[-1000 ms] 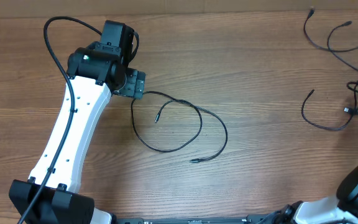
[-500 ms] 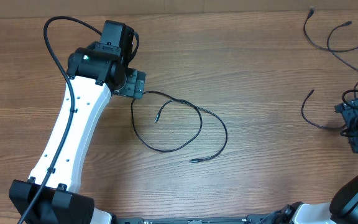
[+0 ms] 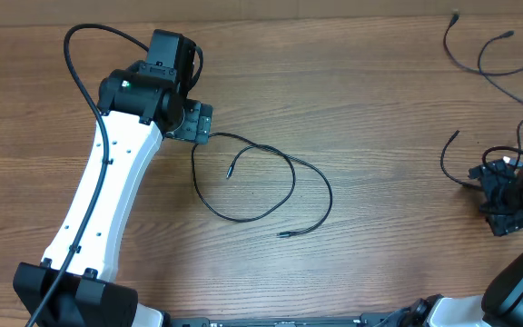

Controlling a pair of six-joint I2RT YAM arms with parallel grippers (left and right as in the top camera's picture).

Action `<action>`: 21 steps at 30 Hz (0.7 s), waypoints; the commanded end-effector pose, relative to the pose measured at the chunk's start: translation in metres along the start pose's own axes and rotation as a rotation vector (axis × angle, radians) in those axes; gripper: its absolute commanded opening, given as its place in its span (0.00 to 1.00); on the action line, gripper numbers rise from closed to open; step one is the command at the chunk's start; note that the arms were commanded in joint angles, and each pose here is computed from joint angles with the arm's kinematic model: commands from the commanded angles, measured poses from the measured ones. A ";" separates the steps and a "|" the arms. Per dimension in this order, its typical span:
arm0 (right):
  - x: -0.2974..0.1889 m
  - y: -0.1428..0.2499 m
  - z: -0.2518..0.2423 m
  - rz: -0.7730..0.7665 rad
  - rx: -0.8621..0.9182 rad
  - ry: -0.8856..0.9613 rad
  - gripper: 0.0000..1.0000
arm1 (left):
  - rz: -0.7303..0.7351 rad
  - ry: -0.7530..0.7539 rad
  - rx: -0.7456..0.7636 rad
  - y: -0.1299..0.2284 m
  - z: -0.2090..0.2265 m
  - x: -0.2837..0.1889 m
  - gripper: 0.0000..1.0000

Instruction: Untangle cables

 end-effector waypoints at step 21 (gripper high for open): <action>0.021 0.000 0.008 -0.075 -0.025 -0.186 1.00 | 0.007 -0.012 0.017 0.000 0.000 0.003 1.00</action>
Point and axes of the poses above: each gripper's point midway between its finger pads, its own x axis out along the fingers, its own z axis along the line the jaws close on, y = z × x, the point moved 10 cm from there along -x, back along the fingers, and after that the axes turned 4 degrees about x, right-handed, at the moved point
